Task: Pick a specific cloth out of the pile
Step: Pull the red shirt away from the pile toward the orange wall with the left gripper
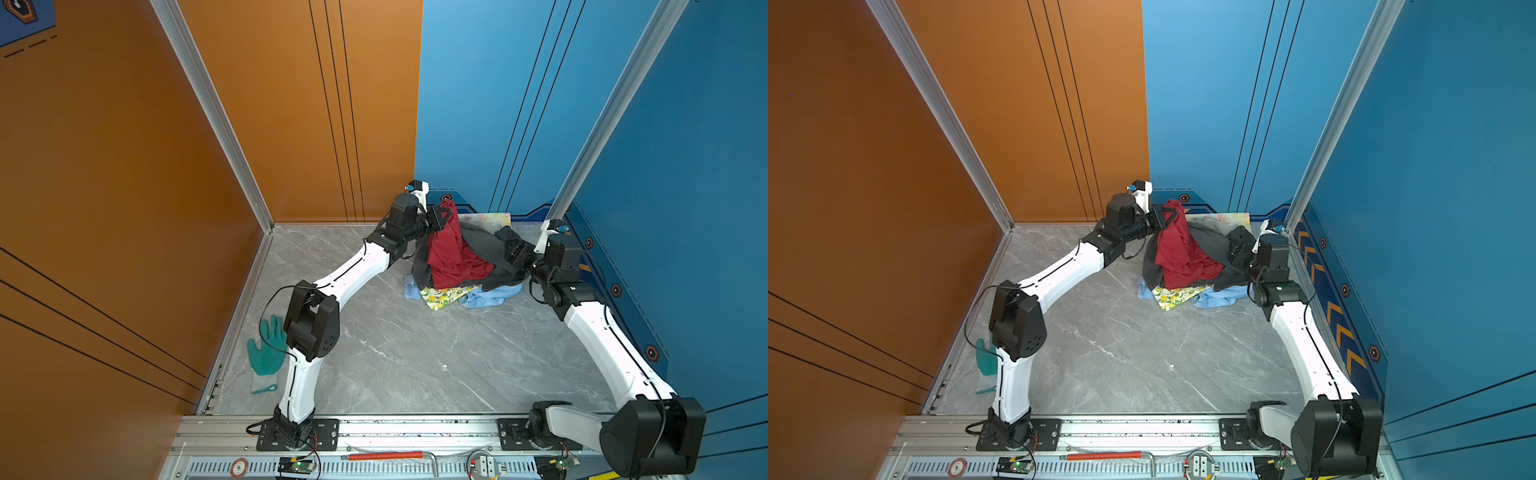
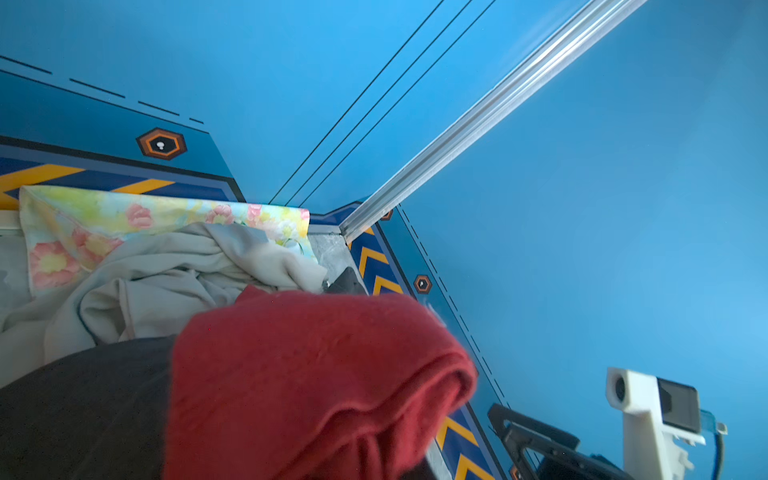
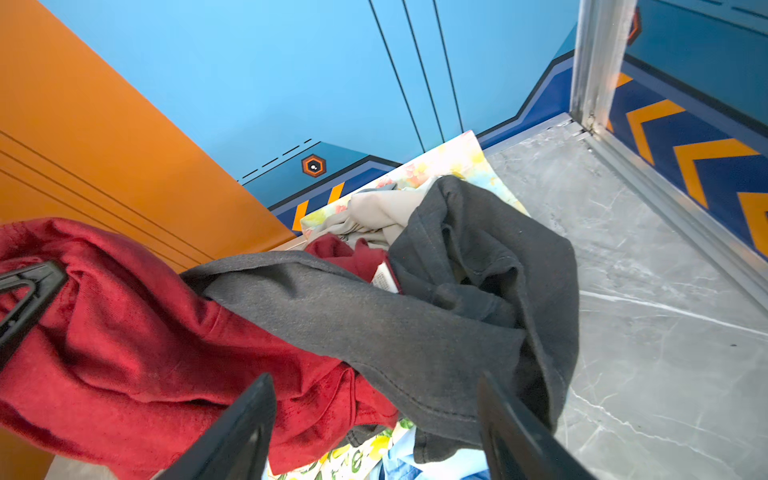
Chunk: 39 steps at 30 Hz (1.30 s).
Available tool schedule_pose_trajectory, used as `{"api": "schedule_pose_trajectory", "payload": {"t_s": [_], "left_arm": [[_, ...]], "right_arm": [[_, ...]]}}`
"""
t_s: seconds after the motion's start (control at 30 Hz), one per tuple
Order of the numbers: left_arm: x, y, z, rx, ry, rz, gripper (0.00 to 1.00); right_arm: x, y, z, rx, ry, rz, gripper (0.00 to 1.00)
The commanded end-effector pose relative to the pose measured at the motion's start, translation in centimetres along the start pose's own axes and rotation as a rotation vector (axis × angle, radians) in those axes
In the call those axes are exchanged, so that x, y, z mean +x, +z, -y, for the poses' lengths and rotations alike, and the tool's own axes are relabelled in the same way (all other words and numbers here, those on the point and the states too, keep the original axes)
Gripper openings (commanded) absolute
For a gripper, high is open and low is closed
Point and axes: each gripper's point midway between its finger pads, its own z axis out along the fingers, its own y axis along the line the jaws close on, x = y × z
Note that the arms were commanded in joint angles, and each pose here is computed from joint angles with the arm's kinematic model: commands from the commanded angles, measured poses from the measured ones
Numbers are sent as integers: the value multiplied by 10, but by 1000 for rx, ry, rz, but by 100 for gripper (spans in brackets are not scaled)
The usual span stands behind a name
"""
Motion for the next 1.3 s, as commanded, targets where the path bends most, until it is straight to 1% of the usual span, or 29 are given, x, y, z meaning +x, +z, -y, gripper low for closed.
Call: {"api": "schedule_pose_trajectory", "payload": {"t_s": [0.0, 0.1, 0.17, 0.2, 0.27, 0.33, 0.5, 0.67, 0.8, 0.97, 1.07, 1.27], "left_arm": [[24, -21, 25, 100, 68, -146, 0], [49, -29, 27, 158, 117, -258, 0], [62, -36, 36, 224, 141, -318, 0], [68, -40, 45, 278, 154, -350, 0], [72, -49, 61, 349, 185, -381, 0], [71, -60, 78, 405, 233, -383, 0], [43, -79, 101, 420, 345, -294, 0], [23, -100, 134, 472, 485, -213, 0], [5, -107, 147, 450, 570, -149, 0], [-10, -114, 161, 425, 633, -137, 0], [-22, -122, 176, 435, 663, -98, 0], [-53, -145, 195, 389, 702, -2, 0]], "right_arm": [[13, 7, -12, -45, -36, -35, 78], [24, 14, -17, -52, -45, -66, 77], [29, 19, -17, -49, -41, -80, 77], [30, 21, -17, -48, -36, -85, 77], [32, 25, -15, -43, -32, -91, 78], [33, 28, -15, -43, -24, -93, 77], [30, 34, -15, -46, -13, -90, 77], [29, 39, -15, -45, -8, -90, 77], [28, 40, -17, -51, -5, -84, 77], [24, 40, -20, -54, -6, -76, 77], [24, 42, -19, -49, -9, -75, 77], [25, 43, -18, -43, -12, -77, 77]]}}
